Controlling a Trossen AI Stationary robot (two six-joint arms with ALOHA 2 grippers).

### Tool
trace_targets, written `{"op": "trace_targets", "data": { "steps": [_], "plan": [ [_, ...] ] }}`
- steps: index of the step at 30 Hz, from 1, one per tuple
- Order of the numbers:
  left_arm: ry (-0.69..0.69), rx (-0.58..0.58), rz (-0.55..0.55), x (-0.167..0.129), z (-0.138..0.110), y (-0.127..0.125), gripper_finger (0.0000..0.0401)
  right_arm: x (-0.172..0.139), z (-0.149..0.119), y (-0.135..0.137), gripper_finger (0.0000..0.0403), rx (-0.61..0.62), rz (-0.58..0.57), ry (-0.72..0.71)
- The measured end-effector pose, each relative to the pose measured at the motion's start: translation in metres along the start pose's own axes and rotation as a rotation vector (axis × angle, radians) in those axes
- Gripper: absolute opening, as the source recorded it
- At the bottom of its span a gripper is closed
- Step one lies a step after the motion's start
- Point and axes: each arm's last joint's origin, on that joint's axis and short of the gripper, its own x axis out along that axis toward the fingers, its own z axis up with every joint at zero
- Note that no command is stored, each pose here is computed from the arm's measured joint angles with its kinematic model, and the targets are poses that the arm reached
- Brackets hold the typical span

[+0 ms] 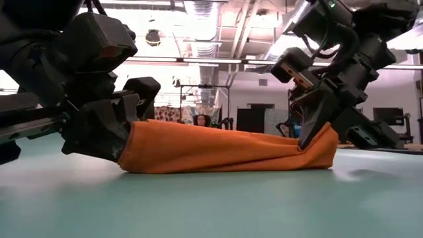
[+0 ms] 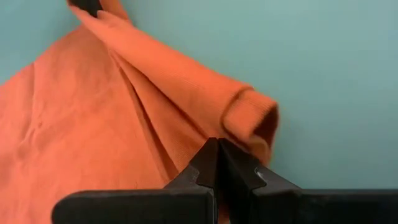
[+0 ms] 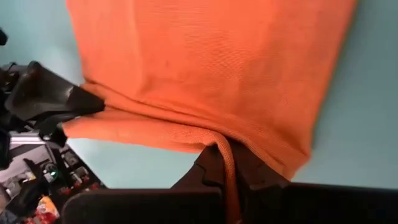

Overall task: Roll towel into tight, uniform cylinder
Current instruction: Roll the orange table napkin

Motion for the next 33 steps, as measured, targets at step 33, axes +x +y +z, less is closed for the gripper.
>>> {"op": "trace_targets", "data": {
  "steps": [33],
  "plan": [
    [-0.061,0.257,0.187,-0.041,0.075,0.002,0.0000,0.039,0.001,-0.008,0.0016,-0.082,0.037,0.060]
  ]
}}
